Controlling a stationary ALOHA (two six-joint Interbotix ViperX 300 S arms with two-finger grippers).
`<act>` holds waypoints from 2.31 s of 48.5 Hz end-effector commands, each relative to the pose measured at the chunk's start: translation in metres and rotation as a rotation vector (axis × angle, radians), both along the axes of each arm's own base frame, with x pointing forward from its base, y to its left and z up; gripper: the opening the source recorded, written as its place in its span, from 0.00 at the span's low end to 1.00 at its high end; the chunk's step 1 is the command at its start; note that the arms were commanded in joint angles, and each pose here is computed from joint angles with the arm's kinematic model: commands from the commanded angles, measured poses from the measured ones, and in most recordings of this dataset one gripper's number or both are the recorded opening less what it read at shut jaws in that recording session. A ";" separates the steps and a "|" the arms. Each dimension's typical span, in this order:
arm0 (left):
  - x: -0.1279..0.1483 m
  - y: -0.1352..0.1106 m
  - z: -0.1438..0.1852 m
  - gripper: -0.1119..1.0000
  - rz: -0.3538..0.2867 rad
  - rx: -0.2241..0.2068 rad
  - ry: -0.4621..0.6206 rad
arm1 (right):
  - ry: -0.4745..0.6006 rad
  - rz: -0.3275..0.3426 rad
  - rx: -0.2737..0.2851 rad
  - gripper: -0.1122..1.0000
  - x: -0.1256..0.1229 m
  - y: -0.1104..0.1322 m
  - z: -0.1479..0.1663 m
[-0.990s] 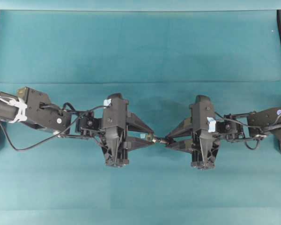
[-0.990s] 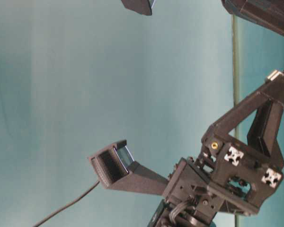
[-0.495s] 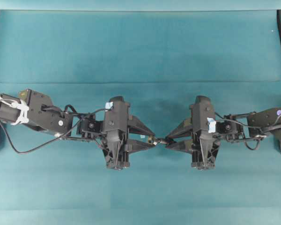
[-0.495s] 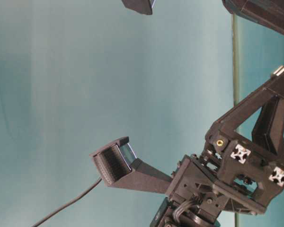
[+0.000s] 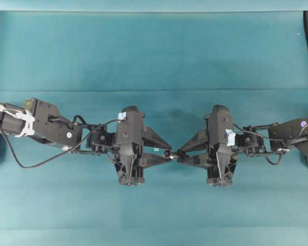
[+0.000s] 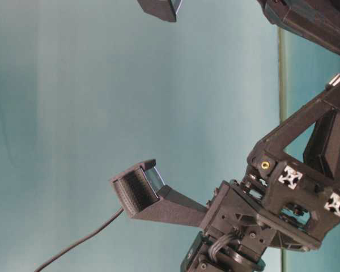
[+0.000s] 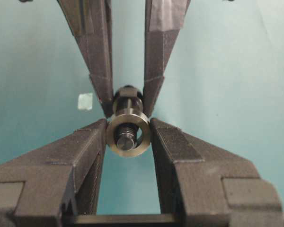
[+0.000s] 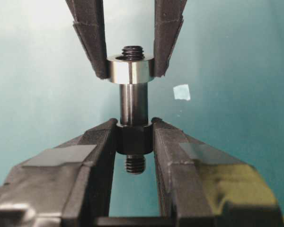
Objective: Insert the washer onto the shaft with both hands.
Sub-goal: 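Push washer down the shaft onto the hex collar with left gripper, then open left gripper and withdraw it leftward from the shaft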
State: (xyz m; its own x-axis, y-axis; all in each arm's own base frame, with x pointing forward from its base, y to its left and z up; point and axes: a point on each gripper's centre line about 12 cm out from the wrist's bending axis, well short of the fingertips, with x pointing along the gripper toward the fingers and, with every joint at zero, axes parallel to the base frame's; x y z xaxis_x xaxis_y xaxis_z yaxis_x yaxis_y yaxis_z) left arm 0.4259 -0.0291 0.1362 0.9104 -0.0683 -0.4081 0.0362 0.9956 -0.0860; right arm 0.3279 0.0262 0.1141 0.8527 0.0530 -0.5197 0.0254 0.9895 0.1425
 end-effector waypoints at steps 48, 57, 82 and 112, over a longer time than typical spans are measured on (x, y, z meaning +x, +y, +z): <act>0.017 -0.013 -0.005 0.42 -0.028 0.001 0.008 | -0.059 -0.006 0.010 0.10 0.013 0.000 0.012; 0.018 -0.014 -0.004 0.42 -0.028 0.000 0.005 | -0.059 -0.005 0.010 0.10 0.013 0.001 0.012; 0.014 -0.012 -0.011 0.42 -0.003 -0.039 0.071 | -0.049 -0.005 0.009 0.10 0.012 0.000 0.011; 0.012 -0.009 0.006 0.73 0.005 -0.045 0.035 | -0.017 -0.002 0.003 0.10 0.010 0.000 0.007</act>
